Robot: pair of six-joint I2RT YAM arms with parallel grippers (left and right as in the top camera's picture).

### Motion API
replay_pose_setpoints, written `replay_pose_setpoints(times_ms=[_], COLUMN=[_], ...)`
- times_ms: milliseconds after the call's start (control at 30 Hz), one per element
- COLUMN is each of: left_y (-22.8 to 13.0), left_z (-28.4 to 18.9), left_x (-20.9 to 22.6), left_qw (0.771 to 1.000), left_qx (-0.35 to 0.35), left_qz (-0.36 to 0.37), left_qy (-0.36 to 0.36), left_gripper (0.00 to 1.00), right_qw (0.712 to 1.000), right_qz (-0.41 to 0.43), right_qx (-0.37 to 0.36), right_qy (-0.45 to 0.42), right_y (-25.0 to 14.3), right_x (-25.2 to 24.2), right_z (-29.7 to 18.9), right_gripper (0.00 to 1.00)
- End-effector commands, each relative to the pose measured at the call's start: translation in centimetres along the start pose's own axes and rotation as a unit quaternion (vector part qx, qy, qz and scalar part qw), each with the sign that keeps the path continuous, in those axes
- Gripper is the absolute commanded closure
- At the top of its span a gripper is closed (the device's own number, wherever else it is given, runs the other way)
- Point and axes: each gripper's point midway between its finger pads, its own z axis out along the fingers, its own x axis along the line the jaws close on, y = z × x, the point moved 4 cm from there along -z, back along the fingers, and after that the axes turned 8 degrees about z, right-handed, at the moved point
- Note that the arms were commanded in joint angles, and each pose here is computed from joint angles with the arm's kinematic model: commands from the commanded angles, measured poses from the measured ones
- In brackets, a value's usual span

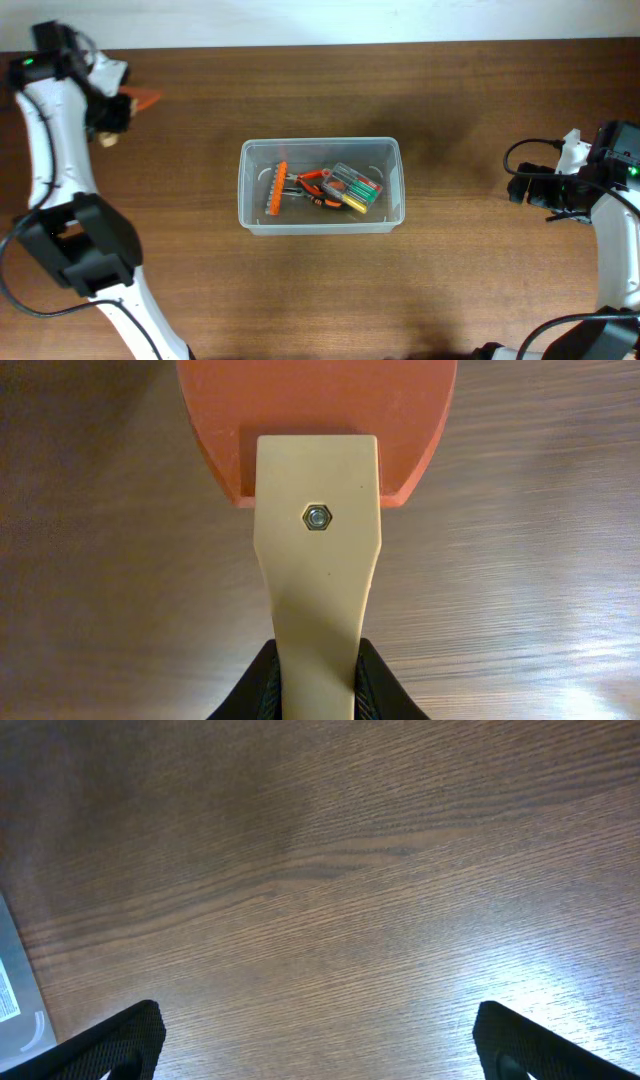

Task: Pack container
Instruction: 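Lift the scraper and carry it right over the container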

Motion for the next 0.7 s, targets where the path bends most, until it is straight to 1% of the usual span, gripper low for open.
replay_pose_setpoints(times_ms=[0, 133, 267, 367, 500, 567, 667], left_y=[4.0, 6.2, 7.7, 7.8, 6.8, 6.3, 5.6], left_z=[-2.7, -5.4, -7.9, -8.9, -9.6, -9.9, -10.6], left_x=[-5.0, -10.2, -17.0, -22.2, -26.9, -28.5, -31.0], left_qw=[0.997, 0.99, 0.973, 0.947, 0.917, 0.908, 0.885], left_qx=[-0.039, -0.059, -0.094, -0.109, -0.097, -0.091, -0.095], left_qz=[0.061, 0.12, 0.18, 0.25, 0.331, 0.35, 0.385], left_qy=[-0.016, -0.036, -0.108, -0.168, -0.202, -0.211, -0.243], left_gripper=[0.98, 0.98, 0.98, 0.98, 0.98, 0.98, 0.98], right_qw=[1.0, 1.0, 1.0, 1.0, 1.0, 1.0, 1.0], right_qz=[0.005, 0.005, 0.005, 0.005, 0.005, 0.005, 0.005], right_qx=[0.0, 0.0, 0.0, 0.0, 0.0, 0.0, 0.0], right_qy=[0.004, 0.004, 0.004, 0.004, 0.004, 0.004, 0.004], right_y=[0.0, 0.0, 0.0, 0.0, 0.0, 0.0, 0.0], right_x=[0.0, 0.0, 0.0, 0.0, 0.0, 0.0, 0.0], right_z=[0.0, 0.0, 0.0, 0.0, 0.0, 0.0, 0.0], right_gripper=[0.01, 0.01, 0.01, 0.01, 0.01, 0.01, 0.01])
